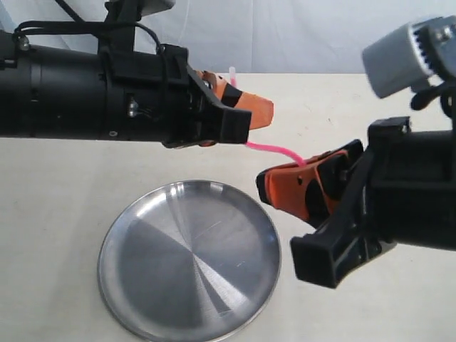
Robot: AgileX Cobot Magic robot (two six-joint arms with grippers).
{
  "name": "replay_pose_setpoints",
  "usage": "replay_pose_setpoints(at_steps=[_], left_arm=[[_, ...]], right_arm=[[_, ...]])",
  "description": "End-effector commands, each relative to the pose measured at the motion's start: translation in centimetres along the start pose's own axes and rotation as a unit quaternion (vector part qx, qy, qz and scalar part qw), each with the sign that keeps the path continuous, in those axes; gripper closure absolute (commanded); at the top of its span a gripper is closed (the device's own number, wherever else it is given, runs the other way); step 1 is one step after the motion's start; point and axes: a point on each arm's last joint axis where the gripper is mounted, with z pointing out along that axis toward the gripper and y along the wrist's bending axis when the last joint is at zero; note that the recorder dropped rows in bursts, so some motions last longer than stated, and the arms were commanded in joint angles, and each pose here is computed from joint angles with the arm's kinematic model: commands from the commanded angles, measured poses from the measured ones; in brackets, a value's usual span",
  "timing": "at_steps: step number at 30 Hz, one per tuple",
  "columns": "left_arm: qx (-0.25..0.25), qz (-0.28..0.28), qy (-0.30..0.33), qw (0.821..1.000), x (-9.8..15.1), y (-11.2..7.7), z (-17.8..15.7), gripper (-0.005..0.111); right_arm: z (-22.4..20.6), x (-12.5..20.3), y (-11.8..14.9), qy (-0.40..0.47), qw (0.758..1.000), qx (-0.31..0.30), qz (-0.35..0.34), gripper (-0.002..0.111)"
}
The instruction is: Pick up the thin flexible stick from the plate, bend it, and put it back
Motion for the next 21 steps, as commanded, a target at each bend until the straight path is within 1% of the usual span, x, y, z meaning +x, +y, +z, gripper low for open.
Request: replay_pose_setpoints(at_steps=[1,5,11,17,21], left_arm=[[0.085,-0.017,0.025,0.996,0.6,-2.0,-0.2,0.107],[0.089,-0.003,0.007,0.996,0.0,-2.5,-1.1,0.107],[0.089,0.015,-0.018,0.996,-0.6,-3.2,-2.5,0.107],[0.095,0.016,-0.022,0.995,-0.7,-3.6,-2.9,0.107],[0.104,0.013,-0.018,0.994,-0.7,-3.7,-2.9,0.107]], right_arm=[[1.5,-0.4,-0.4,0.006,0.999,0.019,-0.028,0.109],[2.6,0.1,-0.6,0.033,0.999,0.027,-0.031,0.109],[3.3,0.3,-0.8,0.045,0.998,0.031,-0.03,0.109],[3.4,0.2,-0.9,0.041,0.998,0.036,-0.043,0.109],[3.3,0.1,-1.2,0.037,0.996,0.054,-0.056,0.109]])
